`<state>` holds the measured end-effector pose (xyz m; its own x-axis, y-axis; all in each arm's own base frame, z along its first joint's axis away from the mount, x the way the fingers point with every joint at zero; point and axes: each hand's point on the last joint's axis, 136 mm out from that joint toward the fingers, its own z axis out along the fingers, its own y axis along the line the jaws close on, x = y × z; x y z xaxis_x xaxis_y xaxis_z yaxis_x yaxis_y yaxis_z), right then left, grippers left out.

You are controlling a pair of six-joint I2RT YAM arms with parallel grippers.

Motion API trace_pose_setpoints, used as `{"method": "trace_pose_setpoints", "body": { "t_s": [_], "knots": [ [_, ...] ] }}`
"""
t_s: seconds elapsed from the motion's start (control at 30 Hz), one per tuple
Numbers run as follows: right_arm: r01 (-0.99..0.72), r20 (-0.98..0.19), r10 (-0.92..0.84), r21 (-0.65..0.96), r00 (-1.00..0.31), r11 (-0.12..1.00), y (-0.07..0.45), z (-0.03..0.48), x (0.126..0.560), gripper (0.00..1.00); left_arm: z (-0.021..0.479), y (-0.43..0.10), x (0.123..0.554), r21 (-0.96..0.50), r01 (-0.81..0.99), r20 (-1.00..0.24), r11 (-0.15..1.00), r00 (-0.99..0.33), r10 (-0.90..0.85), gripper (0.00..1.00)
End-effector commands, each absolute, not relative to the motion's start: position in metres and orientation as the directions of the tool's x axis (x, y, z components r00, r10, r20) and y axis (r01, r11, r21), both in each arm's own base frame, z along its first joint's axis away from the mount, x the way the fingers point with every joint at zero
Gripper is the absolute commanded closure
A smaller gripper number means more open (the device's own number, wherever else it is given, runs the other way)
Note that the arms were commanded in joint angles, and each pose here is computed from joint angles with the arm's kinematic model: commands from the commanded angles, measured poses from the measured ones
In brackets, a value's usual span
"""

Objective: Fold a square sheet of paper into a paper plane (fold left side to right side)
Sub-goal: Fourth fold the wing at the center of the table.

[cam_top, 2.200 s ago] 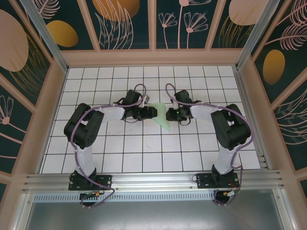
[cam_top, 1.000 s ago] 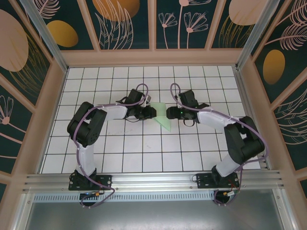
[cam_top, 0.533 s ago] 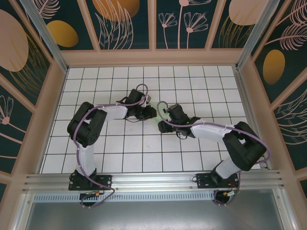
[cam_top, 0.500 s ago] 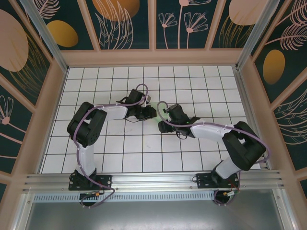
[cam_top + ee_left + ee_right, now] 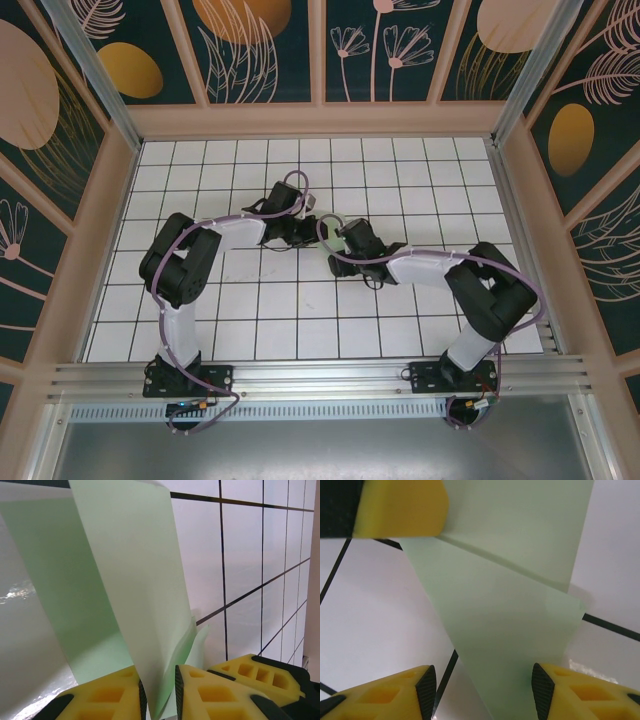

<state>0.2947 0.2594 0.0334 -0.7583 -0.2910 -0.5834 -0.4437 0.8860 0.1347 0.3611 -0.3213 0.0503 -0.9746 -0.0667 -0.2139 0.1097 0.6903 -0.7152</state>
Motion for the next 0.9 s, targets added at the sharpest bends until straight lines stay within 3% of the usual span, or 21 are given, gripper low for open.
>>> {"method": "trace_pose_setpoints", "body": {
  "t_s": [0.0,0.37,0.87],
  "knots": [
    [-0.450,-0.615,-0.301,0.098,-0.728,0.887,0.266,0.040,0.307,0.45,0.070,-0.329,0.365,-0.735,0.126,-0.228,0.667,-0.971,-0.068,0.75],
    [-0.438,-0.603,-0.306,0.080,-0.737,0.896,0.265,0.033,0.311,0.54,0.071,-0.331,0.368,-0.733,0.131,-0.230,0.667,-0.971,-0.061,0.75],
    [-0.416,-0.583,-0.294,0.084,-0.757,0.906,0.261,0.024,0.308,0.80,0.086,-0.329,0.375,-0.710,0.177,-0.284,0.682,-0.958,-0.047,0.67]
  ]
}}
